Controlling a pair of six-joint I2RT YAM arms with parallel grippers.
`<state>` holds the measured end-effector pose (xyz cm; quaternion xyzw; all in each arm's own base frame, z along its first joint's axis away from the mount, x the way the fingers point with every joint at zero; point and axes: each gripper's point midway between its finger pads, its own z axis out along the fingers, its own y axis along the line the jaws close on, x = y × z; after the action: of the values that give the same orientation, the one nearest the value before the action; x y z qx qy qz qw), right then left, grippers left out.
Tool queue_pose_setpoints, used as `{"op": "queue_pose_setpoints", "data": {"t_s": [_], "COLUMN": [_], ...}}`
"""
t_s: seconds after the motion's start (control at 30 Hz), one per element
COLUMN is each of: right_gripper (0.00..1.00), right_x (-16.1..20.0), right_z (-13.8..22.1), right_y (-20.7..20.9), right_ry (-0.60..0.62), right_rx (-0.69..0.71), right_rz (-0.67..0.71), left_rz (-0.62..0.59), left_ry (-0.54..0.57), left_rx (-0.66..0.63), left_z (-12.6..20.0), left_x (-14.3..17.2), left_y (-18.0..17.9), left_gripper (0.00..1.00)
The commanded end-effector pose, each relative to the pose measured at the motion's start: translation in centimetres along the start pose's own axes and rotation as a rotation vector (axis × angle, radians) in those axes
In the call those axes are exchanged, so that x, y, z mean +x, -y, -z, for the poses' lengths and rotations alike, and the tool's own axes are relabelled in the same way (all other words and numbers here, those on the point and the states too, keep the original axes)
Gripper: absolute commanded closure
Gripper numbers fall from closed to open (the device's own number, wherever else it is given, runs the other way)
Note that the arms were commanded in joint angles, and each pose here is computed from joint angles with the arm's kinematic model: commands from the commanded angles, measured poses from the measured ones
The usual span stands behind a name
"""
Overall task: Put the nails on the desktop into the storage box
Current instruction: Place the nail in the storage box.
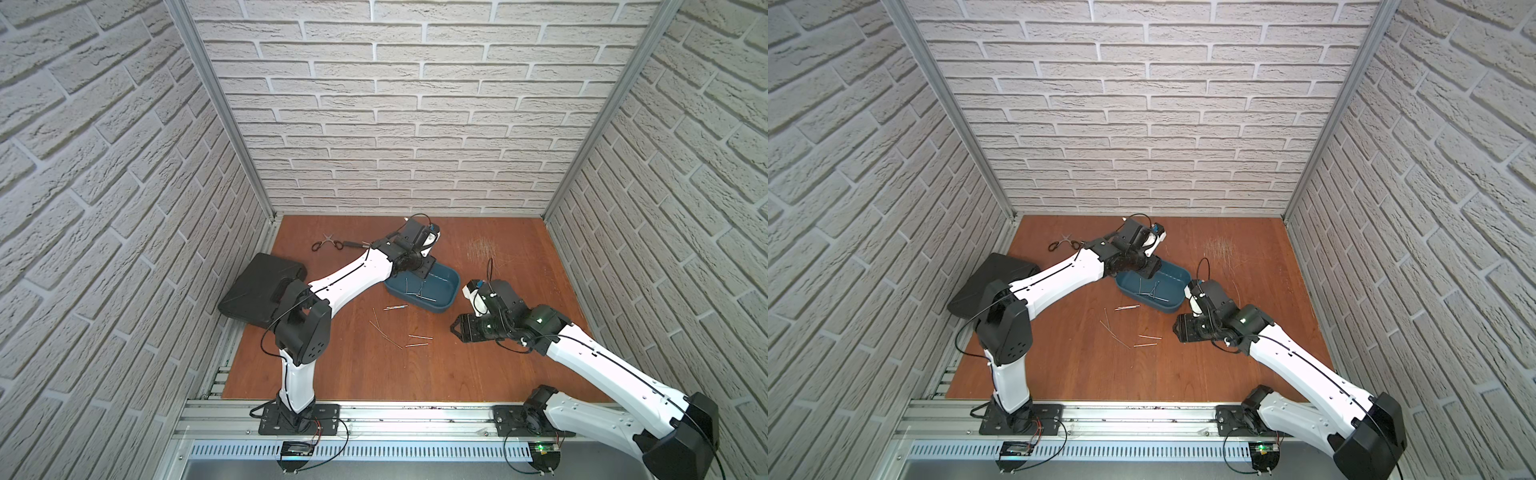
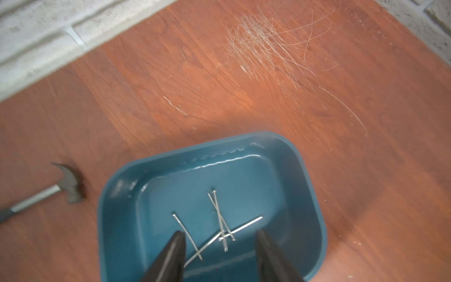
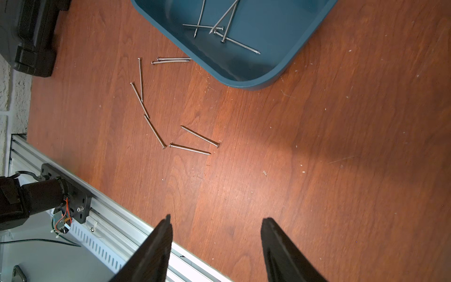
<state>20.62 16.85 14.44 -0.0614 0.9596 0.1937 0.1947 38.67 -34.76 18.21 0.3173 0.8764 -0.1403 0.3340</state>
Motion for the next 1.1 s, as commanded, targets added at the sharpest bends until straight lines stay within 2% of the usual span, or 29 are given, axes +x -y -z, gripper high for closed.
{"op": "queue_pose_setpoints", "data": {"t_s": [0.0, 0.17, 0.37, 0.43, 0.5, 0.57, 0.77, 1.07], "right_gripper": [0.39, 0.42, 0.46, 0.46, 0.47, 0.49, 0.58, 0.70], "right_x": [-0.4, -0.5, -0.8, -0.9, -0.7, -0.4, 0.5, 1.1], "right_z": [0.2, -0.7, -2.0, -2.6, -3.5, -4.5, -7.8, -10.9], "right_y": [-0.5, -1.3, -2.7, -3.3, -3.7, -4.0, -4.4, -3.7], "right_ry": [-0.011, -0.038, -0.061, -0.071, -0.088, -0.106, -0.150, -0.166], "right_rx": [-0.003, -0.020, -0.023, -0.016, -0.002, 0.010, 0.043, 0.089], "right_rz": [0.040, 0.048, 0.085, 0.098, 0.118, 0.128, 0.131, 0.098], "left_rz": [0.006, 0.011, 0.079, 0.121, 0.154, 0.181, 0.262, 0.266], "left_ry": [0.150, 0.159, 0.124, 0.104, 0.090, 0.076, -0.006, -0.139], "left_rx": [-0.021, -0.052, -0.109, -0.124, -0.126, -0.128, -0.129, -0.128], "left_z": [4.7, 8.4, 11.7, 12.2, 12.8, 13.1, 12.9, 9.6], "left_x": [-4.3, -3.6, 0.7, 3.0, 5.6, 8.0, 15.0, 21.8], "left_y": [-0.7, -1.2, -2.2, -2.5, -2.5, -2.4, -2.1, 0.4], "left_gripper": [0.43, 0.40, 0.36, 0.29, 0.11, 0.05, 0.02, 0.02]}}
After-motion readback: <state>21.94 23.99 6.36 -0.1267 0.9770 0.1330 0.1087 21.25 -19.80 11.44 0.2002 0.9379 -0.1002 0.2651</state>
